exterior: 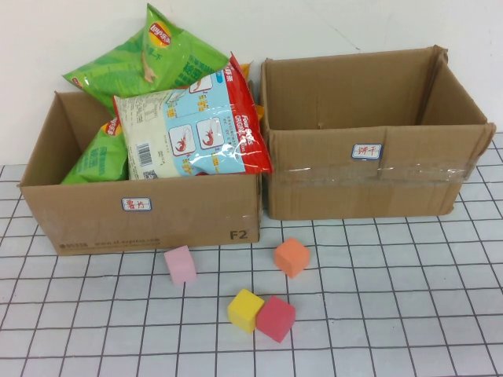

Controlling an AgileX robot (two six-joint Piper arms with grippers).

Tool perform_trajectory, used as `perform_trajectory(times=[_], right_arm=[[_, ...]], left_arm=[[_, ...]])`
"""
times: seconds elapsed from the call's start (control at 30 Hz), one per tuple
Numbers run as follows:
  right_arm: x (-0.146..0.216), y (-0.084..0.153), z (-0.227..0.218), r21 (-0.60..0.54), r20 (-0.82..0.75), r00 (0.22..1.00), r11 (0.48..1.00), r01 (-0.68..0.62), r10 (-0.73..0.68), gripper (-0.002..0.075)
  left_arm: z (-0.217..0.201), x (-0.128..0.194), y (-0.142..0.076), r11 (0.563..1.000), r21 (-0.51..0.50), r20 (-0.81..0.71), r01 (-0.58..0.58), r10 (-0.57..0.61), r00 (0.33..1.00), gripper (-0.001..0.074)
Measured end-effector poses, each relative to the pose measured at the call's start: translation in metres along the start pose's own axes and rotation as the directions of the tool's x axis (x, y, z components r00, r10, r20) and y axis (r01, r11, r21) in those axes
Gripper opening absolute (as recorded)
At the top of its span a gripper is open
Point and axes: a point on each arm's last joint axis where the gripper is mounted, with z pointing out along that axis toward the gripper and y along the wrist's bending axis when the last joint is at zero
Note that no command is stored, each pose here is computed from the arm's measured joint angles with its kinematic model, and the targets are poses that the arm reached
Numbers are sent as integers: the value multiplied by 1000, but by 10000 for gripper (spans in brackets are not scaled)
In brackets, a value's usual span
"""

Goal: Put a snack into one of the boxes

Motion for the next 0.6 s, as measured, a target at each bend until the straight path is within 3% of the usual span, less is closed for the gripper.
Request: perform_trajectory(times=[0.07, 0.17, 0.33, 0.43, 0.6], right_arm=[[11, -1, -9, 58, -103, 994, 998, -31, 36, -1], [26, -8, -25, 246, -192, 975, 967, -66, 115, -1], [47, -11, -43, 497, -92, 960, 847, -187, 265, -1], [55, -5, -42, 523, 42, 953, 806, -277, 300, -1], [67, 4, -33, 513, 138, 942, 791, -333, 306, -1]], left_arm=[[5, 10, -1, 1000, -2, -20, 20, -20, 1000, -1], [13, 24, -1, 1000, -9, -30, 18, -18, 999, -1], [29, 45, -6, 999, 21, 23, -36, 36, 999, -1], [31, 44, -11, 997, 67, 83, -49, 43, 996, -1], [31, 42, -13, 995, 78, 111, -68, 59, 992, -1]])
